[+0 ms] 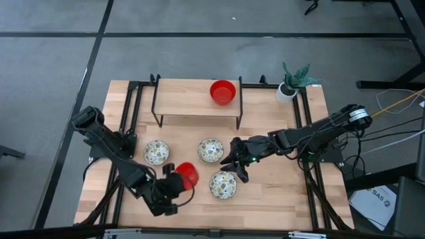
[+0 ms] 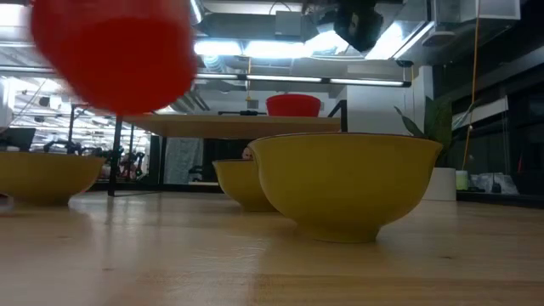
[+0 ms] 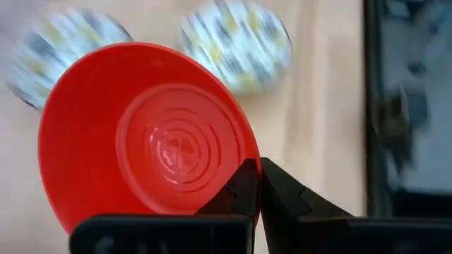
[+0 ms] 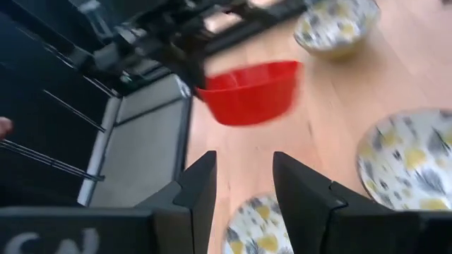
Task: Pick & Place Mini bowls
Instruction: Stack the red bowl on the red bowls on the shelf
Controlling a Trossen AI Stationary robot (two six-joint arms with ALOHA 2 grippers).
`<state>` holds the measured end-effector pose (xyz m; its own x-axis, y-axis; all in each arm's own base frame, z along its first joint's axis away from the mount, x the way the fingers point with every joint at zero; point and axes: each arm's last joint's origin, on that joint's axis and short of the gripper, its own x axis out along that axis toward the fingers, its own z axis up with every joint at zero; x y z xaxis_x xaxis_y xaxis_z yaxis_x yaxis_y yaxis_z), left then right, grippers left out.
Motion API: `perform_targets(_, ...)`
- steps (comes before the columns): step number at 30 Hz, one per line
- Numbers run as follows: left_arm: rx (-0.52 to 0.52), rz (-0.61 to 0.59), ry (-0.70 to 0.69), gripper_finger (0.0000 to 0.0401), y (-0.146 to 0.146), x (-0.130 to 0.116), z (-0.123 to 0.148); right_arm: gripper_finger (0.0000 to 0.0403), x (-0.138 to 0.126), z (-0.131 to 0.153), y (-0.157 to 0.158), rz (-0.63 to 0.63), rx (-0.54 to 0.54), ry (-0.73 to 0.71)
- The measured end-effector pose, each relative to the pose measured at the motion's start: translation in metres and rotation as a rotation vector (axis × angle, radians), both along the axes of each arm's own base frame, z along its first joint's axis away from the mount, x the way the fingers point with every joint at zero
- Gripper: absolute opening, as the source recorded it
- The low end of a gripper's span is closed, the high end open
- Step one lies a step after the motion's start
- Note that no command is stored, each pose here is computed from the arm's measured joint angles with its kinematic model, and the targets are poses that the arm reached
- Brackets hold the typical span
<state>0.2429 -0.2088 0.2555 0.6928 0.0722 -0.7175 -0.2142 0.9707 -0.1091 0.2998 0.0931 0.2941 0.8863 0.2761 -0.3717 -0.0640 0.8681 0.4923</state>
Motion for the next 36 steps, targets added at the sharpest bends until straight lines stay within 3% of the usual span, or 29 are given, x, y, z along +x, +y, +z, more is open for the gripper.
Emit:
perform_targets(7,0.145,0.062,-0.132,0.0003,0.026,0.023,0.037,0.0140,0.002,0.016,0.010,0.042,0.006,-0.175)
perform_targets(20,0.223,0.169,-0.254,0.0003,0.110,0.025,0.097,0.0140,0.000,0.021,0.017,0.049,0.071,-0.206)
perform_targets(28,0.262,0.205,-0.415,0.0003,0.135,0.041,0.117,0.0140,0.000,0.019,0.017,0.054,0.051,-0.199)
perform_targets(36,0.315,0.284,-0.448,0.0003,0.165,0.051,0.122,0.0140,0.000,0.018,0.016,0.048,0.068,-0.182)
